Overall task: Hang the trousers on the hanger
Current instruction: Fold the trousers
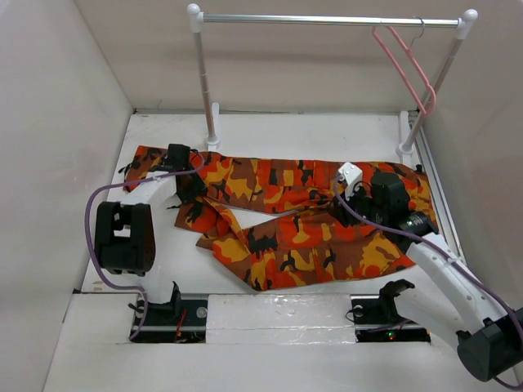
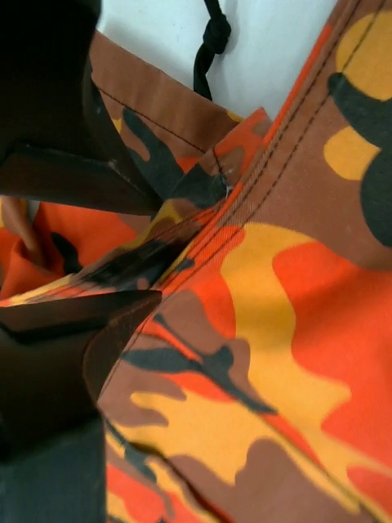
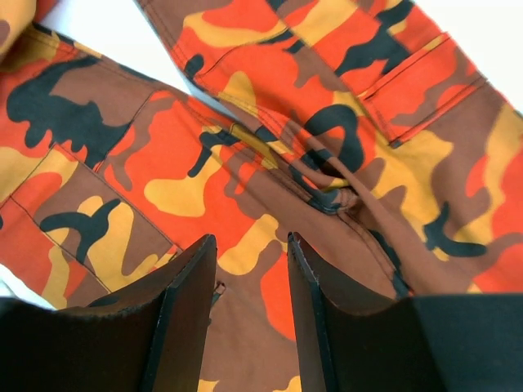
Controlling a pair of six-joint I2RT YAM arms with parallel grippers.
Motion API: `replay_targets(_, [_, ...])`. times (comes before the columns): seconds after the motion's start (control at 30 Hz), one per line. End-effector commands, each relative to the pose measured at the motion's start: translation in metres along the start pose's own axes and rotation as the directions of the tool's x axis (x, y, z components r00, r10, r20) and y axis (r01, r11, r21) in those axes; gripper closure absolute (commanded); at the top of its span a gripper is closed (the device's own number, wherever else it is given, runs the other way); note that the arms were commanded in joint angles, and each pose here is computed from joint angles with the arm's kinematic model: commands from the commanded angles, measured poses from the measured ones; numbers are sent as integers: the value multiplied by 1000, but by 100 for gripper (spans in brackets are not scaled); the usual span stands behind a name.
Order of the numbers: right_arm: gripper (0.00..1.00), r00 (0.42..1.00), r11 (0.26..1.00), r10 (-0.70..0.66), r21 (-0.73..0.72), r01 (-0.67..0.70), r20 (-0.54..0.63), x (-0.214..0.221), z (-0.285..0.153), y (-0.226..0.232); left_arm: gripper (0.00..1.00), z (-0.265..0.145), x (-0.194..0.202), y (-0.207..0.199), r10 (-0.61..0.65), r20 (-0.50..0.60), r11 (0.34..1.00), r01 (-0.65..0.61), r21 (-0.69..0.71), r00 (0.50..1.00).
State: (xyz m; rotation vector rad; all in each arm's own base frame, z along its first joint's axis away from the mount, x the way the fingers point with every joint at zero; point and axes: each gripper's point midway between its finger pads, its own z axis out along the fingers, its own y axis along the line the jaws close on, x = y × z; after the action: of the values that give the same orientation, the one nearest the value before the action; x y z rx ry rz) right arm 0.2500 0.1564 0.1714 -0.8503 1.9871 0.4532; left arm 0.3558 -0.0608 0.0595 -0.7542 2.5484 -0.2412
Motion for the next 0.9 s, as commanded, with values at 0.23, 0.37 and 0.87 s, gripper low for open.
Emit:
replay_targets(0.23, [54, 999, 999, -17, 39, 16, 27, -8, -17, -4, 100, -16, -11, 15, -44, 88, 997, 50, -65, 995])
replay_targets(0.37, [53, 999, 999, -36, 25, 36, 0, -3, -14, -4, 100, -65, -22, 21, -25, 179, 998, 36, -61, 984])
replay_targets(0.87, [28, 966, 988, 147, 74, -134, -212, 70, -17, -20, 100, -285, -47, 99, -299, 688, 931, 362, 56, 661])
